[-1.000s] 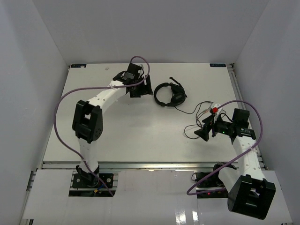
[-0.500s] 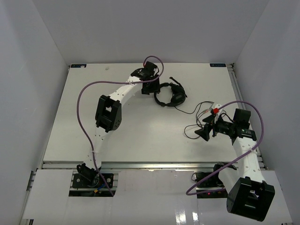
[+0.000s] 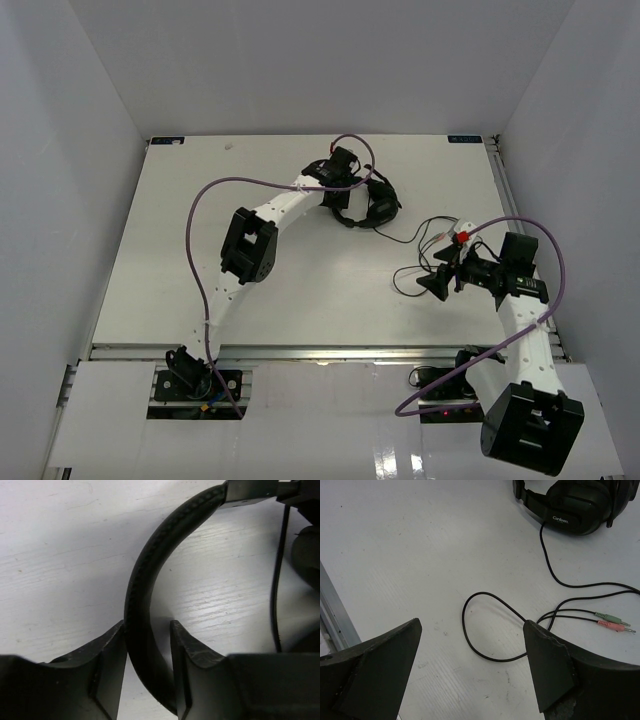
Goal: Wrap the headphones
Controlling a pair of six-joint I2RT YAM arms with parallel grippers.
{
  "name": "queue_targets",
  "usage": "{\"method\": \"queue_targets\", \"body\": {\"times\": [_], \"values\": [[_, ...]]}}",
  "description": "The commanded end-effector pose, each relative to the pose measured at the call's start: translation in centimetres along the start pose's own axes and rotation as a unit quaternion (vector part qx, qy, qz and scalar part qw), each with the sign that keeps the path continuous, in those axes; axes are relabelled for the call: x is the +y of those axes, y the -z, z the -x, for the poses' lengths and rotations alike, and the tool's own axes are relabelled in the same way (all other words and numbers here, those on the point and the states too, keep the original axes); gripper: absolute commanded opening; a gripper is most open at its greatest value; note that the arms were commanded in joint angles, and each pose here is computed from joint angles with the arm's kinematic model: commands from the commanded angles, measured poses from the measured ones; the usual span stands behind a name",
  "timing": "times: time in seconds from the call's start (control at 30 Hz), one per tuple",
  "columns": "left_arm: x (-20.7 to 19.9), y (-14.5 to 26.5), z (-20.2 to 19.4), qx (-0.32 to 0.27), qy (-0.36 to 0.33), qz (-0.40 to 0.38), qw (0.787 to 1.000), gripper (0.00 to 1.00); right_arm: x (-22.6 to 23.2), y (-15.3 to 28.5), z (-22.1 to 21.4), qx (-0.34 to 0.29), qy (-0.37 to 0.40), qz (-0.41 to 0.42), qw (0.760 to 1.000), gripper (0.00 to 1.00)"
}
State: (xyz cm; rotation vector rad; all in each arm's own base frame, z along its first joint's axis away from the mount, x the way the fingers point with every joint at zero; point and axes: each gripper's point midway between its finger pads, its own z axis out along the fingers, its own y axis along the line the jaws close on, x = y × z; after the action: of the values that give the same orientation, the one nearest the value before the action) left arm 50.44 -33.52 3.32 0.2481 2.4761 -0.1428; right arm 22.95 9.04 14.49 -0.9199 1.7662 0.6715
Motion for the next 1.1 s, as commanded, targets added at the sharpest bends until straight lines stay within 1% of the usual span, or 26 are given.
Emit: {"method": "queue_targets", "body": {"times": [0.0, 0.17, 0.27, 0.3, 0.43, 0.53, 0.6, 0.63, 0.7, 0.73, 0.77, 0.9, 0.97, 1.03, 1.07], "values": [[0.9, -0.1, 1.2, -0.020, -0.016, 0.023, 0.999, 0.44, 0.1, 0.3, 1.2, -0.022, 0.018, 0.006, 1.000, 0.89], [0.1, -0.4, 1.1, -0.019, -0.013, 0.001, 1.000, 0.17, 0.4, 0.4, 1.2, -0.030, 0.017, 0.013, 0.999, 0.89], [-1.0, 0.4, 0.9, -0.013, 0.005, -0.028, 1.000, 0.02, 1.1, 0.4, 1.3, -0.040, 0.030, 0.024, 0.998, 0.89], [-1.1, 1.1, 0.9, -0.011, 0.011, -0.034, 0.999, 0.00, 1.3, 0.5, 1.4, -0.042, 0.040, 0.025, 0.998, 0.89], [-0.4, 4.8, 0.5, -0.016, 0.029, -0.042, 0.999, 0.00, 2.3, 0.7, 1.7, -0.056, 0.075, 0.030, 0.995, 0.89], [1.0, 10.1, 0.6, -0.038, 0.060, -0.043, 0.997, 0.00, 2.9, 0.9, 2.0, -0.061, 0.098, 0.035, 0.993, 0.95], [1.7, 13.4, 0.5, -0.055, 0.079, -0.049, 0.994, 0.00, 2.0, 1.1, 1.9, -0.041, 0.097, 0.017, 0.994, 0.98], [2.0, 14.8, 0.4, -0.062, 0.085, -0.053, 0.993, 0.00, 1.6, 1.2, 2.3, -0.033, 0.102, 0.012, 0.994, 0.97], [2.8, 18.3, -0.2, -0.077, 0.109, -0.065, 0.989, 0.00, 1.4, 1.6, 3.6, -0.022, 0.120, 0.020, 0.992, 0.91], [2.7, 18.5, -0.3, -0.076, 0.118, -0.069, 0.988, 0.00, 1.5, 1.6, 3.9, -0.020, 0.116, 0.026, 0.993, 0.90], [2.7, 20.2, -0.7, -0.084, 0.135, -0.085, 0.984, 0.00, 1.8, 1.4, 4.2, -0.020, 0.127, 0.037, 0.991, 0.90], [2.6, 25.0, -1.9, -0.103, 0.171, -0.138, 0.970, 0.00, 2.2, 0.3, 5.0, -0.040, 0.184, 0.056, 0.981, 0.90], [3.0, 27.6, -2.1, -0.123, 0.180, -0.153, 0.964, 0.00, 2.7, -0.3, 5.7, -0.061, 0.233, 0.060, 0.969, 0.90], [3.2, 29.2, -2.1, -0.135, 0.185, -0.163, 0.960, 0.00, 3.4, -0.9, 6.7, -0.084, 0.280, 0.072, 0.954, 0.90], [3.3, 30.6, -1.8, -0.149, 0.188, -0.174, 0.955, 0.00, 4.2, -1.2, 7.2, -0.093, 0.286, 0.085, 0.950, 0.90]]}}
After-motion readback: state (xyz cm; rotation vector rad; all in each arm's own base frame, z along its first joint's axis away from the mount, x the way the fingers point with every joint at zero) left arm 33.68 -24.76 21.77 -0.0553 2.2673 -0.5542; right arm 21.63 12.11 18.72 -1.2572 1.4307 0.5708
